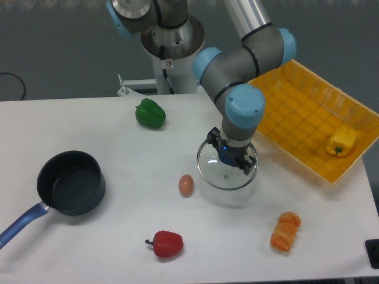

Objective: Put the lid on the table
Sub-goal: 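Hold the glass lid by its knob above the table with the gripper, then lower the held glass lid down onto the table surface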

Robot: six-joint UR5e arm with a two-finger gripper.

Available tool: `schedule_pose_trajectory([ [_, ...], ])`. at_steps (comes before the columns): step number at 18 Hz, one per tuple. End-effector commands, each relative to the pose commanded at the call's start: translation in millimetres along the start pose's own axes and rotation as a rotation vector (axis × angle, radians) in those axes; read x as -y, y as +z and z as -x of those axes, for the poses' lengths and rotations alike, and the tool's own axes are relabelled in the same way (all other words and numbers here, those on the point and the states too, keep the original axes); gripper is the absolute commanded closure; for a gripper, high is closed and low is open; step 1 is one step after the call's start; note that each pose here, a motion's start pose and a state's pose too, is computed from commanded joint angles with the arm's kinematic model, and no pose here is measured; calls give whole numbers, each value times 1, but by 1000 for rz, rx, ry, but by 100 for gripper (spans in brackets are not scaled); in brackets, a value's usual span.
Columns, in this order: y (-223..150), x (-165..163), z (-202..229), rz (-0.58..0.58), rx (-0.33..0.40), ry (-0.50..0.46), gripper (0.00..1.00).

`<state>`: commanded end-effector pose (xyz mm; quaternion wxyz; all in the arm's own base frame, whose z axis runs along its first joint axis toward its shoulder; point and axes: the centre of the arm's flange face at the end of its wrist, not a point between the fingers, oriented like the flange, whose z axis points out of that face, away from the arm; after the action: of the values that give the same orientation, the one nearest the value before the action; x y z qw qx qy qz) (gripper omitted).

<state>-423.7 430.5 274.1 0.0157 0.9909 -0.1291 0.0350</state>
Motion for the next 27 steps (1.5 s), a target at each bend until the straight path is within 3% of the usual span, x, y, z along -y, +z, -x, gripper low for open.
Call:
schedule_pose_trajectory([
  [27,22,9,8,0,11,11,51],
])
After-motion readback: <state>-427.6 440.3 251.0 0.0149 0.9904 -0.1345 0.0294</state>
